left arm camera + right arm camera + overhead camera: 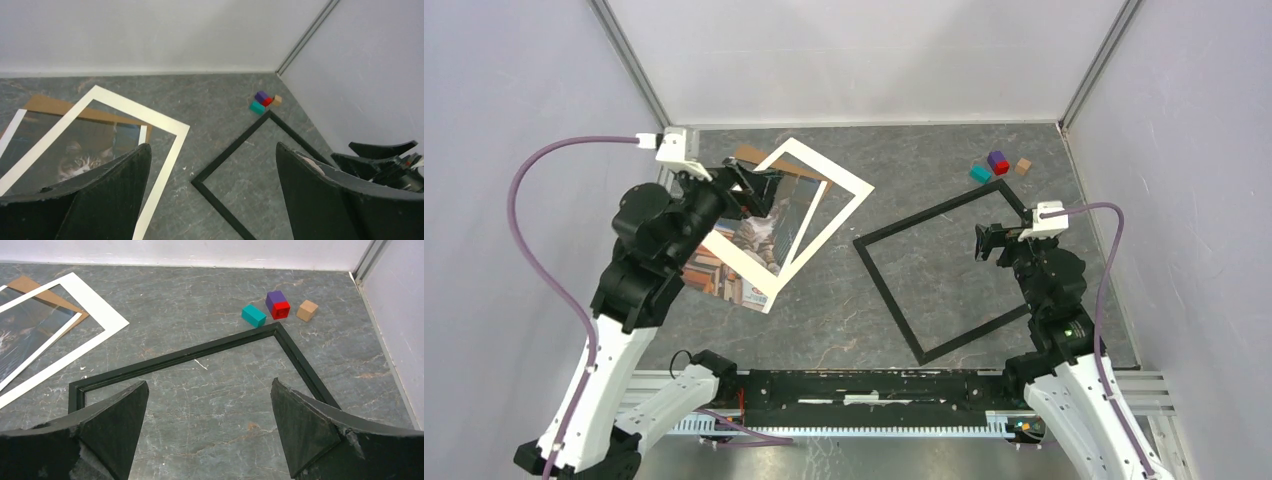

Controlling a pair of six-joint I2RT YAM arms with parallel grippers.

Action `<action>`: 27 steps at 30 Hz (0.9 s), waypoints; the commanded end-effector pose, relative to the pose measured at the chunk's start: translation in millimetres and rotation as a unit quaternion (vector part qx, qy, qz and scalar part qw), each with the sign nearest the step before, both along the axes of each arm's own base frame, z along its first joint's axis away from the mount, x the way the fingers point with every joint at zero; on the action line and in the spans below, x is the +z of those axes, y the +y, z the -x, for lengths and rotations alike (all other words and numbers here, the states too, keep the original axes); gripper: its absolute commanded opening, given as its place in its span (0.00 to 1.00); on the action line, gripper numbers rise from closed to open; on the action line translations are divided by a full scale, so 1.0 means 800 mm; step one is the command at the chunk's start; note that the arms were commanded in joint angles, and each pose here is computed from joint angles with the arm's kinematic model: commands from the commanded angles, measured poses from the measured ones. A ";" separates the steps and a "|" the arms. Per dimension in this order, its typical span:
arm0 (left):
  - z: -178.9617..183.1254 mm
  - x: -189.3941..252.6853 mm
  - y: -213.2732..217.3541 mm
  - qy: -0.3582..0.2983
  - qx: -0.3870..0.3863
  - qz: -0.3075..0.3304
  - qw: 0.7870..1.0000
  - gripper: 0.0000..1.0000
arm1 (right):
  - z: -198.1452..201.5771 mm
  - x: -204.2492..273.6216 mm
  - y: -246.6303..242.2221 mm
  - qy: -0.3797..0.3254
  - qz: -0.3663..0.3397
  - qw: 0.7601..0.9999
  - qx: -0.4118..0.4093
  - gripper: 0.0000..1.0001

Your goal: Put the photo into the frame

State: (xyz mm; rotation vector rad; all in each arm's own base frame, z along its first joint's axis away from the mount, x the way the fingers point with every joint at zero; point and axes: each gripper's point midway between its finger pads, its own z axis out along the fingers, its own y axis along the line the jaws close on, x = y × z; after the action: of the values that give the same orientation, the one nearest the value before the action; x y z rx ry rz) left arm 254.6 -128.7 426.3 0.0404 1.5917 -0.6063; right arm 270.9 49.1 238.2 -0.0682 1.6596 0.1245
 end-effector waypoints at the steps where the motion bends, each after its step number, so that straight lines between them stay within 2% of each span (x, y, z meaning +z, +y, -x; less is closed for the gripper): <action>1: -0.017 -0.029 -0.009 0.037 -0.015 -0.060 0.997 1.00 | -0.006 0.001 -0.007 0.003 -0.014 1.000 -0.026 0.98; 6: -0.041 -0.067 0.009 0.078 0.037 -0.097 0.992 1.00 | -0.012 -0.026 0.003 0.038 -0.039 0.998 -0.019 0.98; 10: -0.048 -0.088 0.042 0.082 0.111 -0.111 0.984 1.00 | -0.021 -0.053 0.041 0.102 -0.099 0.989 0.028 0.98; 15: -0.043 -0.104 0.081 0.073 0.189 -0.115 0.972 1.00 | -0.010 -0.084 0.139 0.150 -0.229 0.950 0.150 0.98; 19: -0.036 -0.103 0.094 0.062 0.210 -0.106 0.970 1.00 | 0.010 -0.101 0.214 0.183 -0.304 0.913 0.199 0.98; 22: -0.034 -0.105 0.100 0.058 0.222 -0.106 0.968 1.00 | 0.031 -0.113 0.276 0.227 -0.331 0.885 0.237 0.98; 27: -0.037 -0.124 0.112 0.088 0.265 -0.083 0.957 1.00 | 0.063 -0.119 0.385 0.274 -0.328 0.858 0.285 0.98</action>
State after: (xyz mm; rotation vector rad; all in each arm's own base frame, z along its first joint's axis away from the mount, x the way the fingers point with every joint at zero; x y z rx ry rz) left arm 277.9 -55.2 327.9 -0.1889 1.7636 -0.1217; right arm 218.5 286.7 85.6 -0.0556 2.1850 1.0273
